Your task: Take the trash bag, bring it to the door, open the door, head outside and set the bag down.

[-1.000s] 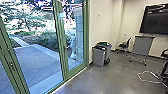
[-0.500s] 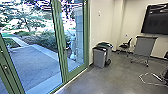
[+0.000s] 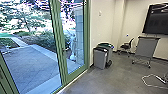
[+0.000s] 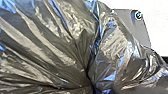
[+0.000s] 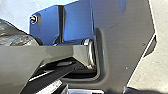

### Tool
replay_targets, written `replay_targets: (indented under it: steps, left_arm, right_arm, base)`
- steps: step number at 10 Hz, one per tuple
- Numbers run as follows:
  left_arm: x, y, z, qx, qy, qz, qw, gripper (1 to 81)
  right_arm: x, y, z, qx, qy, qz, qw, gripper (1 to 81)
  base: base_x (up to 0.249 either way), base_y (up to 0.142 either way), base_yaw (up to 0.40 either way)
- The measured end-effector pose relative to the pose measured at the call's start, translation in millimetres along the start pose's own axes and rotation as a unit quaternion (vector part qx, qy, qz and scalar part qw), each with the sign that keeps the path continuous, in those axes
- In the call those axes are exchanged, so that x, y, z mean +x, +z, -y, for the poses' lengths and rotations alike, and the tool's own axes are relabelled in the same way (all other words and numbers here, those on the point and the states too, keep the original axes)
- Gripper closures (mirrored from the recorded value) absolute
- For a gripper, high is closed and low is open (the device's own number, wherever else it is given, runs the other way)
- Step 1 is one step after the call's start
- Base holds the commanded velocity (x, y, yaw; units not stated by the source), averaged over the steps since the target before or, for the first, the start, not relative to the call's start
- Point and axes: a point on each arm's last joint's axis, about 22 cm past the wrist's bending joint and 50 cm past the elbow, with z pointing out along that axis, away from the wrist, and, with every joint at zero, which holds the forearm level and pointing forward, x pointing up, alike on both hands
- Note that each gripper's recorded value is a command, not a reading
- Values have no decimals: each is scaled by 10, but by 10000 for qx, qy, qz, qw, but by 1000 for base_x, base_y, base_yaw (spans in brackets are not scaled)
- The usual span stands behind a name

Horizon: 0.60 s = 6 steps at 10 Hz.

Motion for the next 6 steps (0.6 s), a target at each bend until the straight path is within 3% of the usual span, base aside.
replay_targets:
  steps: [6]
  left_arm:
    - [0, 0, 0, 0, -2, 0, 10000, 811]
  right_arm:
    - [0, 0, 0, 0, 0, 0, 10000, 10]
  base:
    - [170, 0, 0]
